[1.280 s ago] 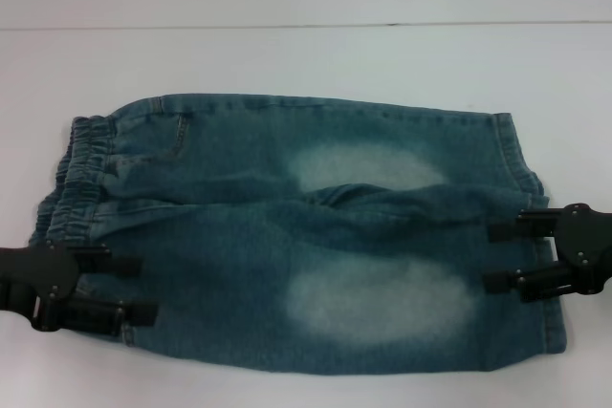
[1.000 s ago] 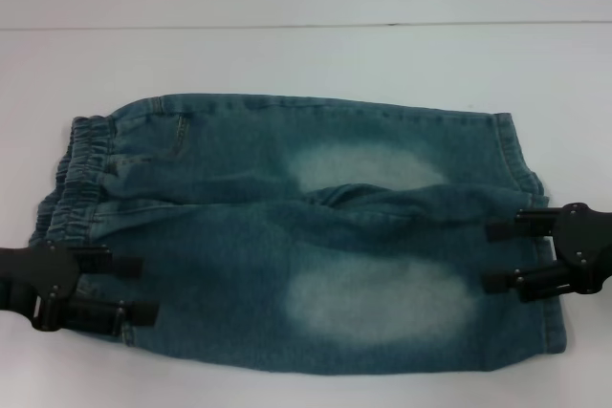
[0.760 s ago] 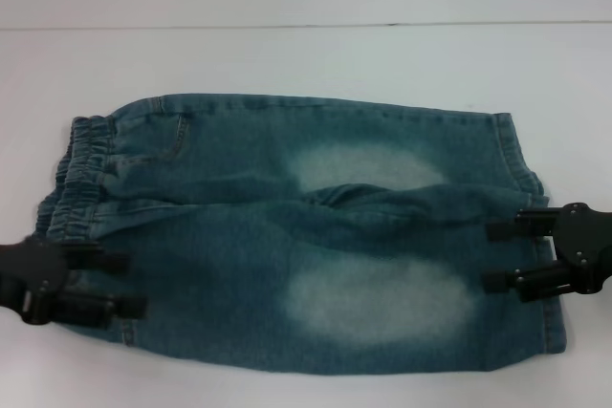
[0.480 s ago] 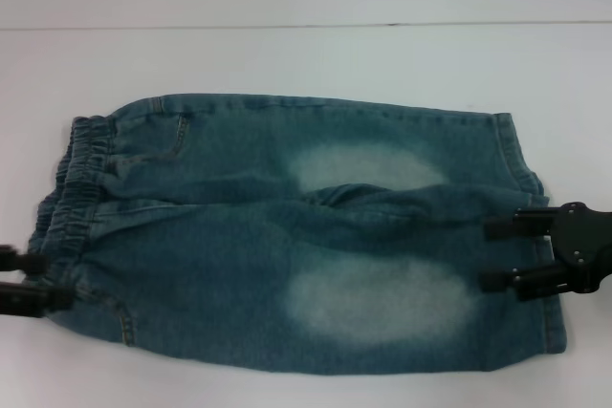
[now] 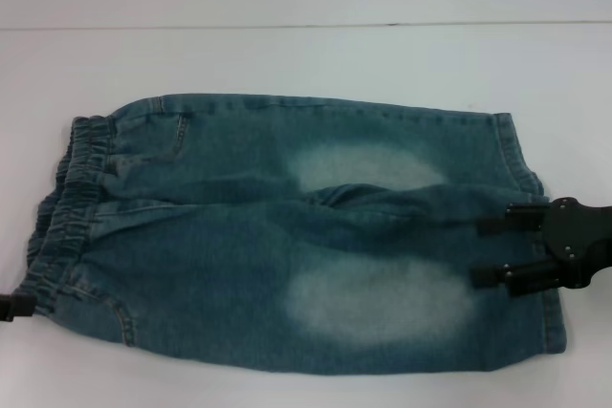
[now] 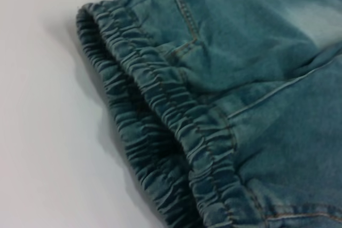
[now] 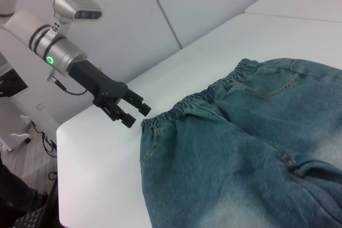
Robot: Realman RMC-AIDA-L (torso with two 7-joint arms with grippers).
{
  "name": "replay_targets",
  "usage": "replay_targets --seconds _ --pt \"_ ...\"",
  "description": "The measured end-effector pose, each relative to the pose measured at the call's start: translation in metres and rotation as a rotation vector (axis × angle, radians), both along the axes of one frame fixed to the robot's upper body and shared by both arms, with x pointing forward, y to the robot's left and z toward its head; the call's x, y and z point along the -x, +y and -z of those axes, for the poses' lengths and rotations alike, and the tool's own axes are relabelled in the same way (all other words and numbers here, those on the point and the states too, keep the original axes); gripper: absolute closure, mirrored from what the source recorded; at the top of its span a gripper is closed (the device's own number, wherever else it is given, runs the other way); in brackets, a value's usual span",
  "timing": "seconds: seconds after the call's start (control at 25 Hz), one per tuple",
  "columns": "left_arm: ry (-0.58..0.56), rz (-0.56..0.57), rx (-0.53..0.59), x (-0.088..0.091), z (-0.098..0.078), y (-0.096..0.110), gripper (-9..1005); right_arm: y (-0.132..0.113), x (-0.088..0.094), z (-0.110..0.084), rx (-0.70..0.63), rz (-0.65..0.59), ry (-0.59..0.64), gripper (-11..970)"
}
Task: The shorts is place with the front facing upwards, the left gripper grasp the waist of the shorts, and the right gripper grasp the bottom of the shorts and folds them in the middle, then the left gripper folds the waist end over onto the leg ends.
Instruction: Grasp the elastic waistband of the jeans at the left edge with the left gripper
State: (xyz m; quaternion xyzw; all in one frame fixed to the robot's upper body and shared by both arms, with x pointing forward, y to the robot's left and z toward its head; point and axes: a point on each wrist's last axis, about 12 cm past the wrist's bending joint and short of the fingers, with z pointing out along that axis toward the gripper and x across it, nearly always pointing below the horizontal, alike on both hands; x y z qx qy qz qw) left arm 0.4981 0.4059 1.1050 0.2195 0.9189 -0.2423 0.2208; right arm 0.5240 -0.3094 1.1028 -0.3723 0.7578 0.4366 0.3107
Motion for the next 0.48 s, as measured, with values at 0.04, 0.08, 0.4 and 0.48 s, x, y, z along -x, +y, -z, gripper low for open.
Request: replay_targets --seconds 0.04,0.08,0.4,0.48 --pt "0.003 0.0 -0.006 -0.001 0.002 0.0 114 0.0 0.0 0.0 0.0 0.0 0.0 4" --pt "0.007 0.002 -0.01 -0.001 0.003 -0.001 114 0.0 0.0 0.0 0.0 0.0 0.0 4" --pt "0.051 0.042 -0.049 -0.006 0.011 -0.012 120 0.0 0.0 0.0 0.0 -0.002 -0.002 4" --pt "0.048 0.037 -0.054 -0.008 0.011 -0.013 121 0.0 -0.001 0.0 0.0 -0.002 -0.002 4"
